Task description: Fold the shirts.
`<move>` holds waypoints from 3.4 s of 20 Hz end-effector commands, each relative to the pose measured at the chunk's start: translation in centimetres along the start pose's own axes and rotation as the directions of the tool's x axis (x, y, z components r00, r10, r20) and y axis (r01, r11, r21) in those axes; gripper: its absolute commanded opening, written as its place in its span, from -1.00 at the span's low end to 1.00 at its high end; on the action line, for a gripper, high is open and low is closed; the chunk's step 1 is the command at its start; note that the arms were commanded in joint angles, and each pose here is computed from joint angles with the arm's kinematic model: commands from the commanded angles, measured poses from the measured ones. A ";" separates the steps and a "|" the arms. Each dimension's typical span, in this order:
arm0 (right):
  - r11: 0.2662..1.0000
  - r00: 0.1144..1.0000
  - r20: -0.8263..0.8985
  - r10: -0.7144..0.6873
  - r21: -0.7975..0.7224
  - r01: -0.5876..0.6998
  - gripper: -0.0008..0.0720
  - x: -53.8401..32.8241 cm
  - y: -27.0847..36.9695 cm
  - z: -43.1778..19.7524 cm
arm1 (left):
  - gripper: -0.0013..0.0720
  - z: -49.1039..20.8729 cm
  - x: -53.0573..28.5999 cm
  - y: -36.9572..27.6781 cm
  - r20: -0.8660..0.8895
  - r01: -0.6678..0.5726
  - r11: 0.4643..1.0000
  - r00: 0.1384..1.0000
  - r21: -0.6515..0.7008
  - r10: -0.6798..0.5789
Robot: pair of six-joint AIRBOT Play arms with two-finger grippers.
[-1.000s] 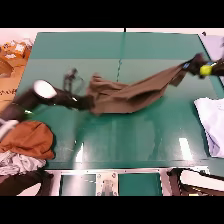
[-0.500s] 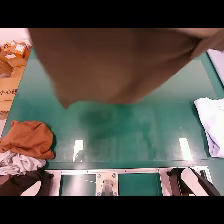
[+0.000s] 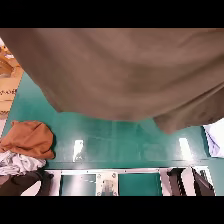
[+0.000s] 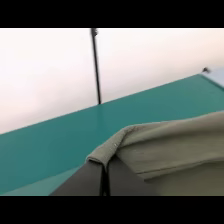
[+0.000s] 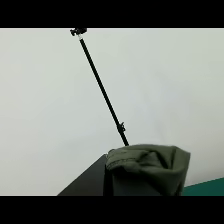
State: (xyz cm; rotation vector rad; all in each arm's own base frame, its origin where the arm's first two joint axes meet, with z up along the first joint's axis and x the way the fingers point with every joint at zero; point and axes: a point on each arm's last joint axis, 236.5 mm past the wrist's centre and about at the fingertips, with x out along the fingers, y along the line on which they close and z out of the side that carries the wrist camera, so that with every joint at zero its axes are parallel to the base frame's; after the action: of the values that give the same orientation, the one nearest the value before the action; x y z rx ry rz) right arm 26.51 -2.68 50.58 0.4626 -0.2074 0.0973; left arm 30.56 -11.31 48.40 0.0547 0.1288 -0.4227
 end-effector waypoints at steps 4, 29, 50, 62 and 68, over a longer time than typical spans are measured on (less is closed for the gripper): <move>0.991 0.971 -0.234 0.043 0.132 -0.012 -0.93 8.0 -8.1 -10.8 | -0.91 -9.4 11.8 4.4 -0.259 -0.076 0.996 0.964 -0.034 0.065; 0.831 0.244 -0.958 0.152 0.258 0.494 0.32 -1.7 -32.2 -49.6 | 0.64 -41.8 23.6 9.9 -0.851 -0.178 0.918 0.467 -0.356 -0.240; 0.846 0.167 -0.983 0.077 0.153 0.510 -0.93 -2.4 -31.6 -52.6 | 0.63 -57.6 11.1 3.3 -0.856 -0.439 0.787 -0.071 -0.434 -0.512; 0.849 0.160 -0.983 0.085 0.155 0.504 -0.93 -2.8 -31.4 -53.0 | -0.90 -57.7 13.3 -2.8 -0.826 -0.341 0.785 -0.040 -0.518 -0.562; 0.865 0.186 -0.979 0.080 0.161 0.475 -0.93 -2.2 -30.3 -51.2 | -0.91 -55.2 11.7 0.7 -0.911 -0.292 0.875 -0.029 -0.386 -0.412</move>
State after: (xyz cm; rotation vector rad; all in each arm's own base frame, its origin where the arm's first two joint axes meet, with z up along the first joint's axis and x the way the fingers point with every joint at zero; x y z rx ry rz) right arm 37.47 -6.73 -9.05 0.8208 1.2727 0.1479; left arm 35.31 -12.07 -9.85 -0.2318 1.8715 -0.3543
